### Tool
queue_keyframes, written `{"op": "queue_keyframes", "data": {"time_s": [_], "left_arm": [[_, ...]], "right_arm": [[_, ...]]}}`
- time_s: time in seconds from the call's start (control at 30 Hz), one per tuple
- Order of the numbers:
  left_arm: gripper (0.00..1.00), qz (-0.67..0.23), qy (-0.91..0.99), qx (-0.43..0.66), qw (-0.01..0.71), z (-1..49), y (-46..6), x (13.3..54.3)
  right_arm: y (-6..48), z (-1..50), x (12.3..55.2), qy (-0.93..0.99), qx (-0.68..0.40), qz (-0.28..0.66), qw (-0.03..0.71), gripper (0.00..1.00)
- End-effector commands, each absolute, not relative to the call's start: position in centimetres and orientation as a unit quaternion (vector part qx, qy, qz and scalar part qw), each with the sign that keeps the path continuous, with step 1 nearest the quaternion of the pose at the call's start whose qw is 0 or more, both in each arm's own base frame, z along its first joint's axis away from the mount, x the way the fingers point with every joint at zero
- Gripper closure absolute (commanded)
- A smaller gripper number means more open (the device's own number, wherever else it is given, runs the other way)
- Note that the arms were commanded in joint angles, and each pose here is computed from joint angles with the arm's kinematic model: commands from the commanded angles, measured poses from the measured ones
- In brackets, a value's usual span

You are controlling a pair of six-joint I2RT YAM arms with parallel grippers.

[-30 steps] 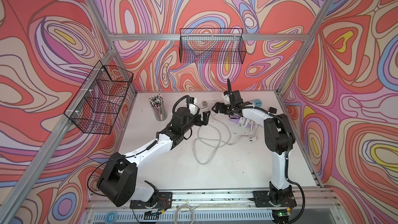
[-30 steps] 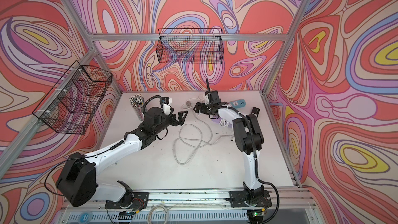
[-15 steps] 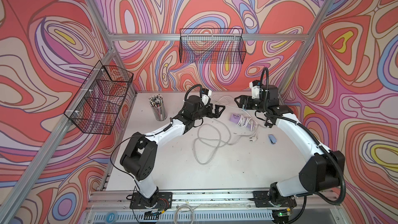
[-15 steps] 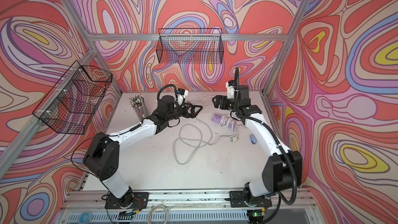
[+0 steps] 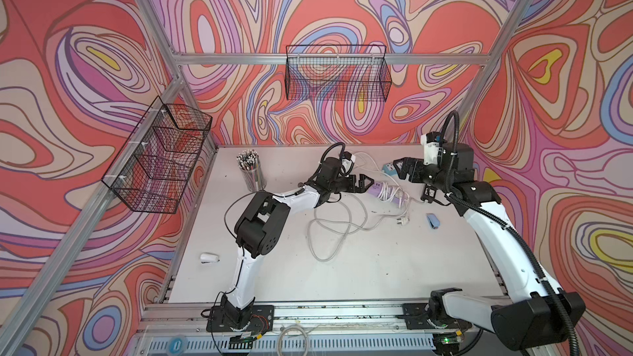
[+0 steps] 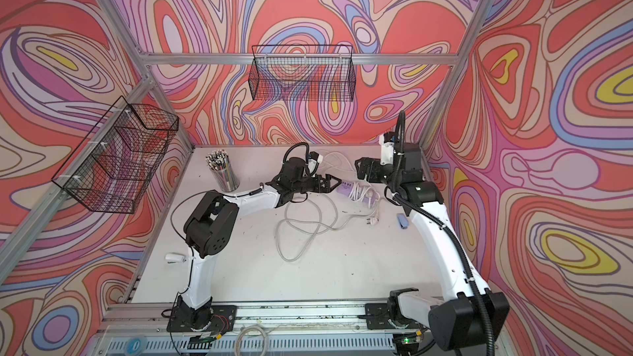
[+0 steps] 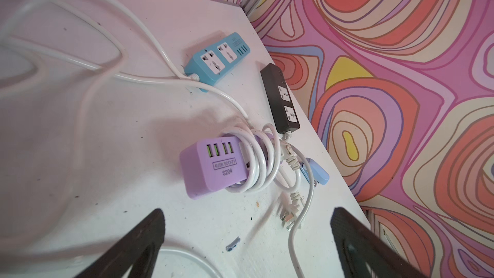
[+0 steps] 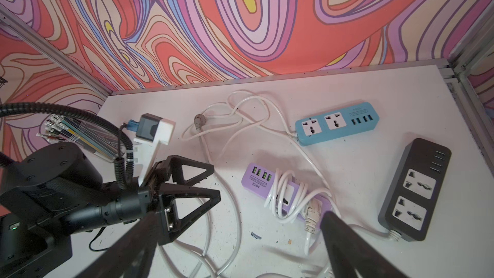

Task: Unwrap the cord wrapped around the power strip
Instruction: Pick up the power strip from the center of the board.

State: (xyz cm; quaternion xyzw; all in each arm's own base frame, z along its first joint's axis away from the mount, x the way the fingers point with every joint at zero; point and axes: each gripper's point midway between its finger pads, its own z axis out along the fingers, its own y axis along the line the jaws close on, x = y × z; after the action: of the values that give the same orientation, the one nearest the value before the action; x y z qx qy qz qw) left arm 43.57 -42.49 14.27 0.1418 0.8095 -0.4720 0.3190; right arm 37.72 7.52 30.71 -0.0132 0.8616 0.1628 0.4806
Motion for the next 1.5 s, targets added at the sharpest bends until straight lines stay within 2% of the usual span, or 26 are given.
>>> {"op": "queue_keyframes", "data": {"time_s": [0.0,0.37,0.6,0.93,1.2,1.47], "left_arm": [[0.04,-0.5,0.797,0.134,0.312,14.9,-44.4,44.0],[0.02,-0.453,0.831,0.106,0.305,10.3,-44.9,45.6],[0.03,-0.472,0.825,0.089,0.299,9.2,-46.1,46.3],[0.15,-0.563,0.773,0.054,0.287,10.3,-47.9,47.0],[0.27,-0.583,0.765,0.038,0.27,9.4,-48.4,47.0],[0.32,-0.579,0.776,0.042,0.247,8.1,-48.5,46.4]], "right_arm": [[6.8,30.2,36.9,0.869,-0.012,0.147,0.473,0.02],[6.6,30.7,36.5,0.866,-0.012,0.148,0.478,0.02],[6.6,30.8,36.3,0.865,-0.011,0.151,0.479,0.02],[6.5,30.6,36.0,0.865,-0.008,0.154,0.478,0.02],[6.4,30.7,35.7,0.865,-0.008,0.152,0.478,0.02],[6.5,30.6,35.8,0.865,-0.007,0.153,0.478,0.02]]}}
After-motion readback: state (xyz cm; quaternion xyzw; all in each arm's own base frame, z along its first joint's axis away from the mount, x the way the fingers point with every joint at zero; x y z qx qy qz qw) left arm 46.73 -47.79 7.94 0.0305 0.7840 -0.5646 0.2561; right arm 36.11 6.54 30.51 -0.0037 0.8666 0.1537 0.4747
